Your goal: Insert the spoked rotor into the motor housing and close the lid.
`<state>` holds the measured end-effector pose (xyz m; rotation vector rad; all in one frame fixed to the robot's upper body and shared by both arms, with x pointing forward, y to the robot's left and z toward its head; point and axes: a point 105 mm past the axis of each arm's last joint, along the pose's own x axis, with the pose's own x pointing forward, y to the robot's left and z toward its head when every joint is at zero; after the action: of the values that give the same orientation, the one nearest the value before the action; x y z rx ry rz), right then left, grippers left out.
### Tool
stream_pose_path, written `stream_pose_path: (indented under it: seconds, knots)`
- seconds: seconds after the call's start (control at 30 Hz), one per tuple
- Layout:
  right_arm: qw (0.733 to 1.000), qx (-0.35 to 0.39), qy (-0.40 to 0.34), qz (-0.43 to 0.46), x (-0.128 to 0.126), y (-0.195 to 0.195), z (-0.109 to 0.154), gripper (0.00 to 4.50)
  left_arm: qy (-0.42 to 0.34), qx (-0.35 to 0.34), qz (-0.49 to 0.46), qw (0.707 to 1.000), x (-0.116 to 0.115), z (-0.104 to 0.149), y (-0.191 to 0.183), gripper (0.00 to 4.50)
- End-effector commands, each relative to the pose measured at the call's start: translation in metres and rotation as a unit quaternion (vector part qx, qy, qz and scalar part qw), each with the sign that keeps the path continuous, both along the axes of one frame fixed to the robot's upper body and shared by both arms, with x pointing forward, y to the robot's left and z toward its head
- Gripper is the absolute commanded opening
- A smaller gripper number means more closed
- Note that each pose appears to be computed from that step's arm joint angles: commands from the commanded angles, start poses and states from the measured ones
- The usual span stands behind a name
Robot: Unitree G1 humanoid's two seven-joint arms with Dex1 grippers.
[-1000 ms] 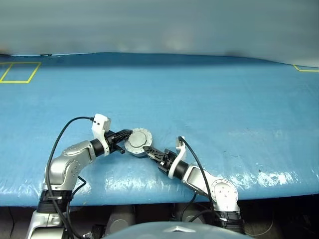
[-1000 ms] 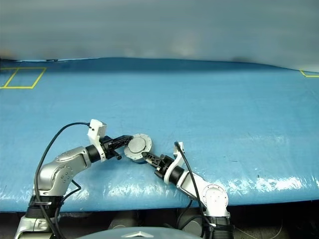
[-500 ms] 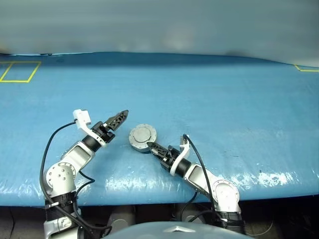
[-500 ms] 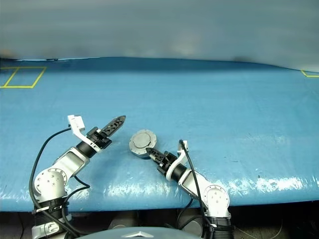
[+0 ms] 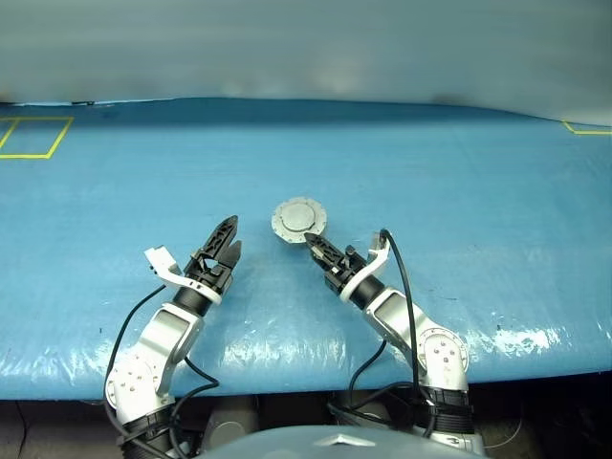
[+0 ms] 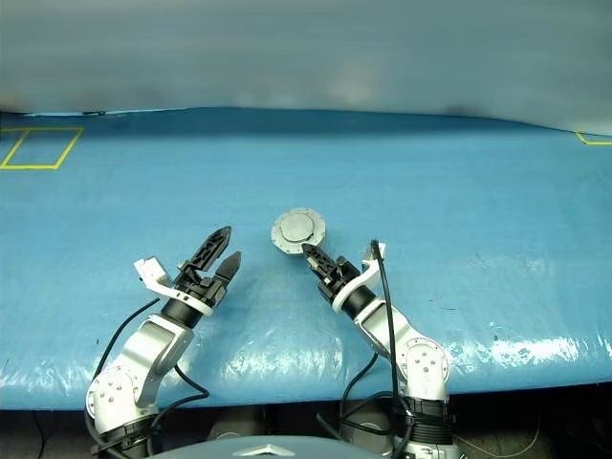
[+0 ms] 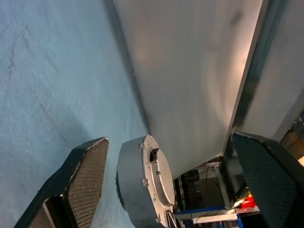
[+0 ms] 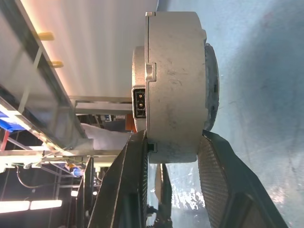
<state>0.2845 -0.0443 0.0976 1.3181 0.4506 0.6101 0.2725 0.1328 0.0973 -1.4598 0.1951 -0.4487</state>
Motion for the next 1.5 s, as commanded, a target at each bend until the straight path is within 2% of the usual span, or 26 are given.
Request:
stream_pose_path:
  seconds: [0.03,0.23,0.9,1.0,1.13,1.3,1.43,1.5]
  knots:
    - [0.995,0.059,-0.077,0.035,-0.008,0.02,0.05,1.13,-0.009,-0.018,-0.033,0.999,-0.004,0.008,-0.012,4.5]
    - [0.991,0.072,-0.092,0.068,-0.018,0.035,0.063,1.13,-0.016,-0.036,-0.062,0.997,-0.007,0.007,-0.02,4.5]
    - [0.989,0.066,-0.064,0.119,-0.04,0.047,0.056,1.13,-0.033,-0.075,-0.07,0.994,0.002,0.013,-0.032,4.5]
    - [0.989,0.06,-0.061,0.118,-0.04,0.046,0.053,1.13,-0.027,-0.074,-0.073,0.994,0.002,0.012,-0.033,3.89]
    - [0.991,0.05,-0.053,0.113,-0.039,0.043,0.047,1.13,-0.028,-0.076,-0.068,0.994,0.002,0.012,-0.032,2.51]
    - [0.993,0.013,-0.057,0.107,-0.038,0.042,0.038,1.13,-0.026,-0.07,-0.063,0.995,0.001,0.011,-0.029,2.44]
    - [0.991,-0.069,-0.082,0.082,-0.032,0.037,0.026,1.13,-0.021,-0.057,-0.051,0.997,0.003,0.008,-0.026,2.44]
    - [0.981,-0.139,-0.111,0.082,-0.03,0.035,0.017,1.13,-0.021,-0.051,-0.047,0.997,0.006,0.008,-0.024,2.44]
